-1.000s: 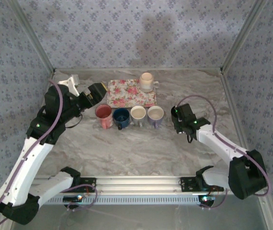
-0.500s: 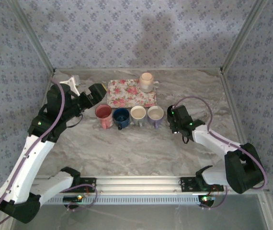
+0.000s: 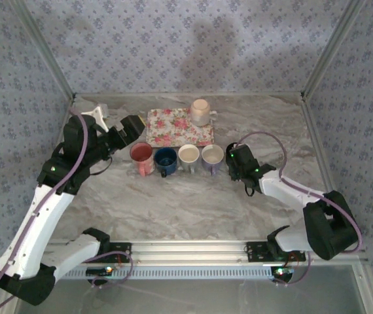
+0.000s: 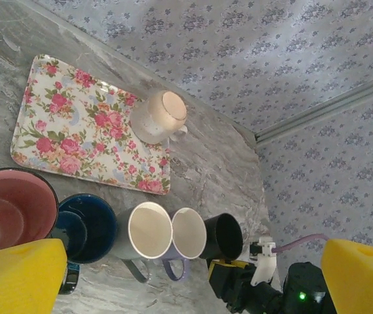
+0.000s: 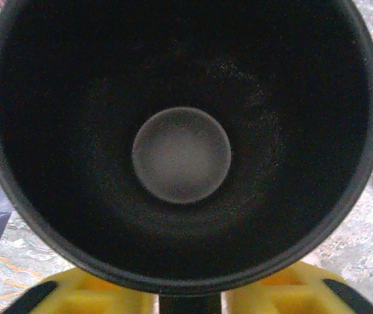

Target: Turn the mug right side up

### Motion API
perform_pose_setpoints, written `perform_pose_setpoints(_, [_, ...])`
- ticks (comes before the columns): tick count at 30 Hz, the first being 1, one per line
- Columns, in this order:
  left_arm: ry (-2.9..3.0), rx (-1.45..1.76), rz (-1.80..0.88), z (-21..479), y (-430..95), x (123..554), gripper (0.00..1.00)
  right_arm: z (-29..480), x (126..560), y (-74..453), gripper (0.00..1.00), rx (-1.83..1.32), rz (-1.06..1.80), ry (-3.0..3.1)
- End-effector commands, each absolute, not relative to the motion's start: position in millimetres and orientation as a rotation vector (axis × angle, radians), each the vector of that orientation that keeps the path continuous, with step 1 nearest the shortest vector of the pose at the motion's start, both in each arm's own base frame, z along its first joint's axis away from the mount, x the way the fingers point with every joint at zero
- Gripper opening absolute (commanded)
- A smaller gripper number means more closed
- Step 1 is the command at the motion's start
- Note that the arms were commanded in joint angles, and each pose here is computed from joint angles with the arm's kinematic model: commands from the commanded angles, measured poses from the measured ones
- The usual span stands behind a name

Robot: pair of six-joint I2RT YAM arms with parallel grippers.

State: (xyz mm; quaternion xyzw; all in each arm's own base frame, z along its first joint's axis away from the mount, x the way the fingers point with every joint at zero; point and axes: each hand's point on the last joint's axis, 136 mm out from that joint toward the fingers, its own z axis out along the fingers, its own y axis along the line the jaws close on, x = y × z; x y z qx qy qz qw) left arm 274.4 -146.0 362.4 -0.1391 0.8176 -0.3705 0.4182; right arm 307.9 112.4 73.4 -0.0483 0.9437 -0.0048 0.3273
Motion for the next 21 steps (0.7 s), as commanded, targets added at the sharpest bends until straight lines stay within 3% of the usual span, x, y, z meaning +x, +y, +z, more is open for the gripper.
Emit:
perform_pose_setpoints(1, [2.033,-0.331,-0.932,369,-142,267,0.99,79,306,108,0.39,-0.1,-0.037,2.468])
perform_pose_setpoints(7, [2.067,-0.344,-0.895,358,-139,269,1.0,102,297,111,0.62,-0.139,0.013,2.47])
perform_pose_setpoints(16, [2.112,-0.353,-0.894,345,-143,274,0.99,179,260,112,0.7,-0.219,0.148,2.393])
perform_pose_setpoints(21, [2.176,-0.306,-0.901,342,-152,274,0.99,236,289,134,0.79,-0.308,0.231,2.269])
